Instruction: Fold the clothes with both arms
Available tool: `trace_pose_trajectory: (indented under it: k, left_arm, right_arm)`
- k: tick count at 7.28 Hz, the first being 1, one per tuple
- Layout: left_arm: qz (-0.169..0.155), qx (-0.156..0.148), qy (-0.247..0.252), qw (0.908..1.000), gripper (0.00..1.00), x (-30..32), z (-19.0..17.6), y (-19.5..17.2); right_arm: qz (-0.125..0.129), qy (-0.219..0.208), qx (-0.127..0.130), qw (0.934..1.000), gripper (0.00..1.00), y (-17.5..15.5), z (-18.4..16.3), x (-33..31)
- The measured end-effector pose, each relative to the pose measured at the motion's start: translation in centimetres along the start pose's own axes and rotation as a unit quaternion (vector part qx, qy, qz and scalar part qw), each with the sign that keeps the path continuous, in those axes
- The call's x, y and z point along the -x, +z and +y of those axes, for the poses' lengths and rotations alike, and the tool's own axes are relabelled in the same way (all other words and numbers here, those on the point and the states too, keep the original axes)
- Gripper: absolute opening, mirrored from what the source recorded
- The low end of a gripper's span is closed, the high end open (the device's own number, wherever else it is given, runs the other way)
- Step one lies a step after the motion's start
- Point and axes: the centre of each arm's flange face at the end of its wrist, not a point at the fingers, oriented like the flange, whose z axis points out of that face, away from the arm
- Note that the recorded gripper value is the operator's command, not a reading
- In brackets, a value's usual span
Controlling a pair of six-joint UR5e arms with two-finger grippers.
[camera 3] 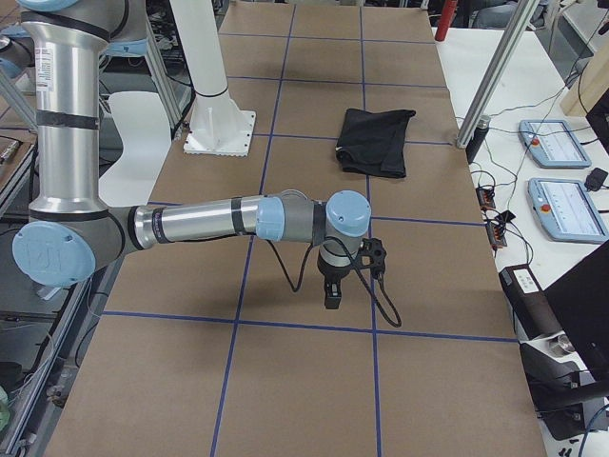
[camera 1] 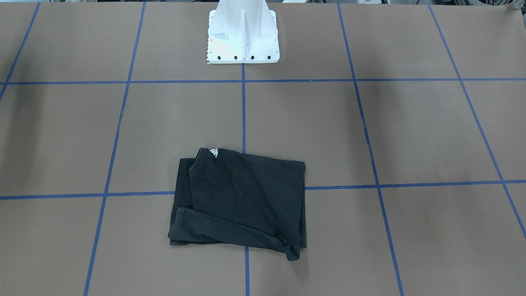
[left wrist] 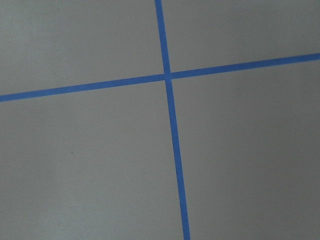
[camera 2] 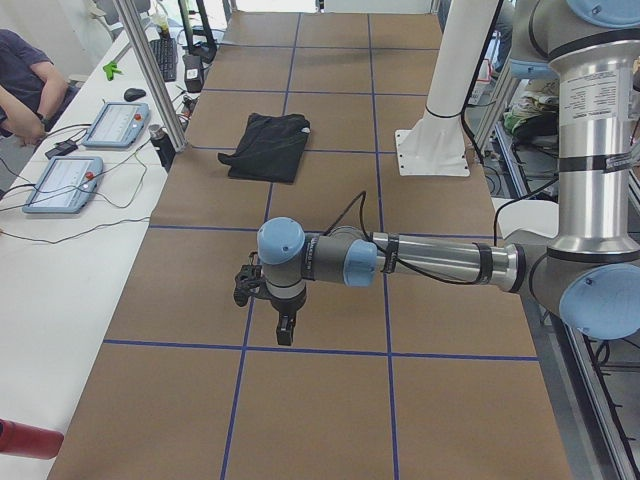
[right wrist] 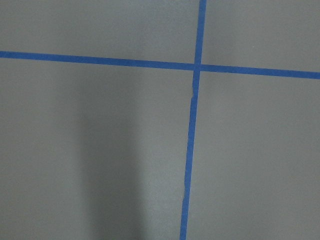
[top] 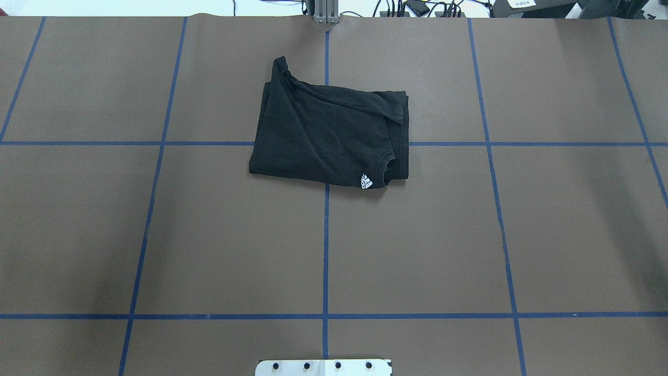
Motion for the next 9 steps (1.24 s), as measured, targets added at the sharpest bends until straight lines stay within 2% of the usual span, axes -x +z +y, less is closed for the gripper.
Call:
trace_pose_trajectory:
  k: [3, 9]
  left_arm:
    - [0.0, 0.001, -0.006, 1.0, 1.0, 0.1, 0.06, 0.14]
    - [0.0, 0.003, -0.007, 1.0, 1.0, 0.24, 0.09, 0.36]
  right_arm:
    - [0.001, 0.042, 0.0, 0.9991, 1.0, 0.03, 0.05, -0.06]
    - [0.001, 0.048, 0.0, 0.9989, 1.0, -0.01, -0.01, -0.02]
